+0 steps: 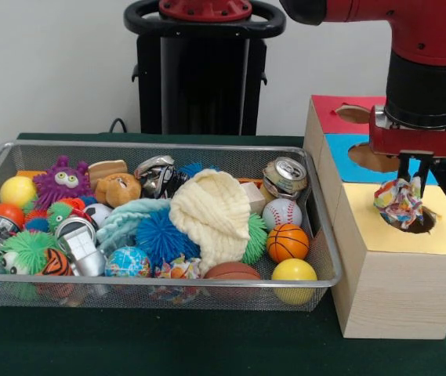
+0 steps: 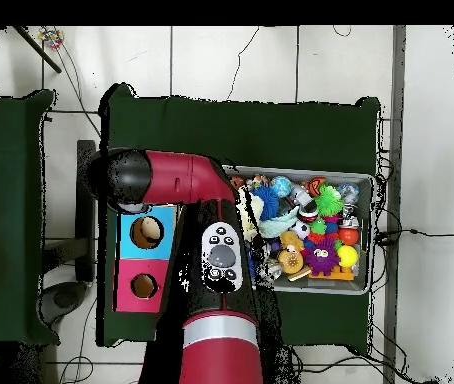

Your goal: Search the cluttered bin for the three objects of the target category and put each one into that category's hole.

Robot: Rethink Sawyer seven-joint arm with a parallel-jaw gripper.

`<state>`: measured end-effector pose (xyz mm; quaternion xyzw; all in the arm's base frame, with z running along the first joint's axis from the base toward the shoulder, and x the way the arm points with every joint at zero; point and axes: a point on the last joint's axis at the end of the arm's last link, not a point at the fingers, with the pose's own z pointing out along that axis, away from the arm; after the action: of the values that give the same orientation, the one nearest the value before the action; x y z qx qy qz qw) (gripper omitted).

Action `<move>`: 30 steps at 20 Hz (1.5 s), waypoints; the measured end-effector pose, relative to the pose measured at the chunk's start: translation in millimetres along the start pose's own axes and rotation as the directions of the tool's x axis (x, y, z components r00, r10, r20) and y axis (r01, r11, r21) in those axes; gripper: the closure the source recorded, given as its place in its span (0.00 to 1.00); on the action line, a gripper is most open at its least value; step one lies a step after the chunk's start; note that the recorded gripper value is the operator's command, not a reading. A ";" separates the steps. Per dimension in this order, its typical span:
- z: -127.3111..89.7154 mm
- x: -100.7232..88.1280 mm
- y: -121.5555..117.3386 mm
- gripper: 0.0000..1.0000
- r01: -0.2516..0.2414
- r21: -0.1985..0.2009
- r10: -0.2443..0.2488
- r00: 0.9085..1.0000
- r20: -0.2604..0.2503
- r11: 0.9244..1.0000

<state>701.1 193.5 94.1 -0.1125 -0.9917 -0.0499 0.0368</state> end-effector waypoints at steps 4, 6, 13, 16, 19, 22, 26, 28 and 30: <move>4.8 1.0 0.9 1.00 0.000 -0.004 0.000 1.000 -0.008 1.000; 6.4 1.1 1.8 1.00 0.000 -0.008 0.000 1.000 -0.012 1.000; 12.9 -4.7 5.1 1.00 -0.007 -0.047 0.006 1.000 -0.026 0.999; 14.2 -7.6 6.2 1.00 -0.009 -0.056 0.007 1.000 -0.027 0.998; 14.7 -8.4 6.8 1.00 -0.009 -0.060 0.007 1.000 -0.027 0.998; 14.8 -8.8 7.3 1.00 -0.009 -0.063 0.007 1.000 -0.029 0.998; 14.7 -9.4 6.4 0.00 -0.011 -0.066 0.009 0.999 -0.033 0.998; 14.7 -9.5 6.2 0.00 -0.011 -0.066 0.009 0.999 -0.033 0.998; 14.9 -9.2 7.4 0.00 -0.010 -0.067 0.008 0.999 -0.033 0.998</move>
<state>710.8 200.3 79.2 -0.1172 -0.9882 -0.0849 0.0493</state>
